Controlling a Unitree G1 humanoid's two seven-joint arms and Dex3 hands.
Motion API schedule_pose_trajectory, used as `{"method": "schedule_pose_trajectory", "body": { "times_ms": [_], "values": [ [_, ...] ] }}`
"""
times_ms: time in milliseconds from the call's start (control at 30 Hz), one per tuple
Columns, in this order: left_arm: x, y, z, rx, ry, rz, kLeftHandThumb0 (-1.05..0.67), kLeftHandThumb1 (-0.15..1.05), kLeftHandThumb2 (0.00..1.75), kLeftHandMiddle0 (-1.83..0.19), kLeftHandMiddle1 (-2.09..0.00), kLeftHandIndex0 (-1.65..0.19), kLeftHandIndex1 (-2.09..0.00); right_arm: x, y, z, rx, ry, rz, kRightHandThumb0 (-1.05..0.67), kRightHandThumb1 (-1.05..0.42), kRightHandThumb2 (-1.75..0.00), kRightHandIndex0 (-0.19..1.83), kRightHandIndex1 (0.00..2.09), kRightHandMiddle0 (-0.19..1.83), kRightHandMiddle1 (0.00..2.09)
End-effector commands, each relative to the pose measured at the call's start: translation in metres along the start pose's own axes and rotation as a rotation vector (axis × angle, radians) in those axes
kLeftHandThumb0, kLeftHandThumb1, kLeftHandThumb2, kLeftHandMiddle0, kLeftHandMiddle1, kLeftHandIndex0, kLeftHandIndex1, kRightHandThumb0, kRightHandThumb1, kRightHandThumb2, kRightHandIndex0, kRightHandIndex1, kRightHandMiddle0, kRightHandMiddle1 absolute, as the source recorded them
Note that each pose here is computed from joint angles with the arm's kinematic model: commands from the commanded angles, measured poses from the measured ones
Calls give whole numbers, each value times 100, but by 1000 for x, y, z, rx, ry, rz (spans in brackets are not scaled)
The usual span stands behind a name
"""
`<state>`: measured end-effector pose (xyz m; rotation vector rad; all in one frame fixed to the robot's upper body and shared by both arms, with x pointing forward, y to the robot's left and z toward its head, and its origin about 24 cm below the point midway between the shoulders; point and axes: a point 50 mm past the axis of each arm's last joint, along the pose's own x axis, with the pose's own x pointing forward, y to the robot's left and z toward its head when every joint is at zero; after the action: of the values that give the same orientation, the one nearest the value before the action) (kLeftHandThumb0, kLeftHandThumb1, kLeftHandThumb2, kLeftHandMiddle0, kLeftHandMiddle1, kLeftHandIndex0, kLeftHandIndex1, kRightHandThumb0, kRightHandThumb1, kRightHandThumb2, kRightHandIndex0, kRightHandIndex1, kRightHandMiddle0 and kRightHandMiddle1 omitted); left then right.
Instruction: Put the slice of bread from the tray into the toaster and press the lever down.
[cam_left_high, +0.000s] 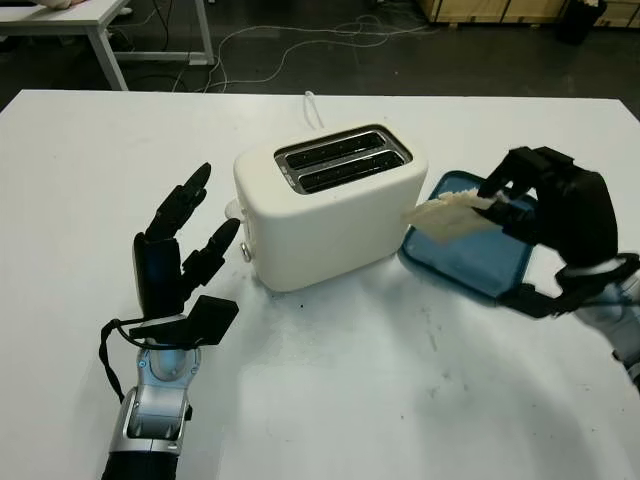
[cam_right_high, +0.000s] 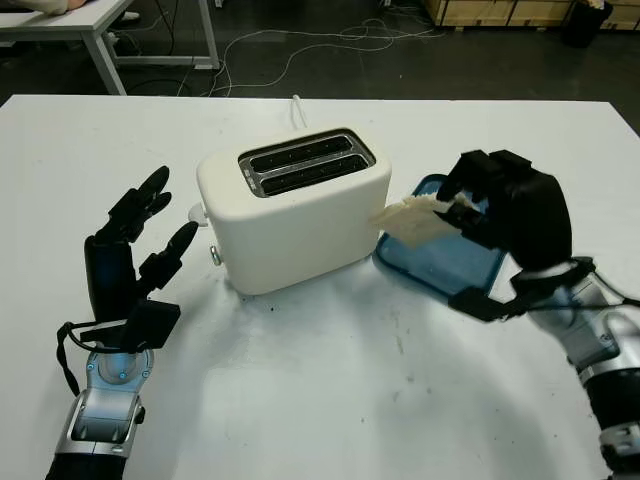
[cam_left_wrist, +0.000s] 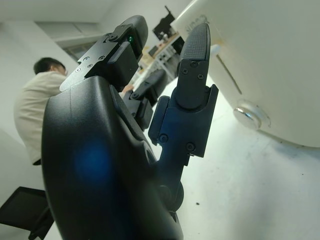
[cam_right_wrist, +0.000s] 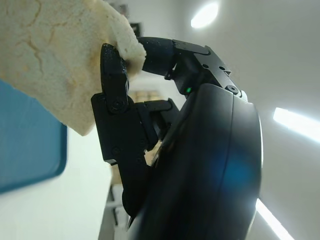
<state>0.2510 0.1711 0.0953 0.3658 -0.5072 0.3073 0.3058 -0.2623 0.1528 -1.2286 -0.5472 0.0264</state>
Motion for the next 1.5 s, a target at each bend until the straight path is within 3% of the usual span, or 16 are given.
{"method": "schedule_pose_trajectory", "body": {
  "times_ms": [0,33,100,133,167,200,233,300,400,567,700,967,1100,1233,1467],
  "values": [
    [1,1,1,-6,-14,4,-48,92,18,-51,-50,-61,0,10,-15,-5,21,43,42,-36,-92,-39,69,175,67,128],
    [1,1,1,-5,-12,3,-49,92,18,-51,-50,-61,0,14,-19,-9,40,79,92,-36,-92,-40,67,175,62,136],
    [1,2,1,-2,-7,-1,-50,92,19,-49,-49,-60,0,21,-27,-14,88,123,177,-37,-92,-40,61,175,61,132],
    [1,2,1,-1,-9,-3,-50,92,19,-49,-49,-60,0,25,-32,-16,127,136,216,-35,-92,-40,59,175,61,128],
    [1,2,1,1,-12,-5,-50,92,20,-49,-50,-60,0,29,-36,-18,174,140,245,-33,-92,-39,59,160,65,109],
    [1,2,0,2,-13,-6,-50,92,20,-49,-50,-60,0,33,-42,-21,219,143,275,-30,-92,-39,58,160,68,101],
    [1,2,0,-1,-11,-6,-51,92,20,-49,-50,-60,0,36,-47,-24,254,142,297,-29,-92,-38,57,163,68,102],
    [1,2,0,-3,-7,-4,-50,92,19,-49,-50,-60,0,43,-56,-29,286,146,335,-29,-92,-37,58,170,58,138],
    [1,2,0,5,-7,-4,-51,92,19,-50,-50,-61,0,53,-69,-34,322,163,396,-32,-92,-37,62,173,55,162],
    [1,2,0,12,-11,-11,-50,92,20,-49,-50,-60,0,73,-93,-32,411,209,446,-23,-92,-35,63,174,46,170],
    [1,2,0,10,-6,-7,-48,92,19,-49,-50,-60,0,87,-112,-23,410,202,457,-32,-92,-33,63,175,45,174],
    [0,3,-1,6,-10,-5,-48,92,19,-49,-51,-61,-1,109,-142,3,407,147,405,-35,-92,-28,69,175,52,172],
    [0,3,-1,7,-7,-5,-48,92,19,-49,-52,-61,0,119,-148,14,521,127,346,-39,-92,-17,75,175,61,165],
    [0,3,-1,12,-2,-6,-48,92,19,-49,-52,-61,0,127,-150,38,538,83,365,-49,-92,-13,86,175,70,167],
    [-1,3,-1,10,-5,-6,-47,92,19,-50,-52,-60,0,135,-145,67,608,-10,401,-33,-92,-19,91,174,76,169]
  ]
}}
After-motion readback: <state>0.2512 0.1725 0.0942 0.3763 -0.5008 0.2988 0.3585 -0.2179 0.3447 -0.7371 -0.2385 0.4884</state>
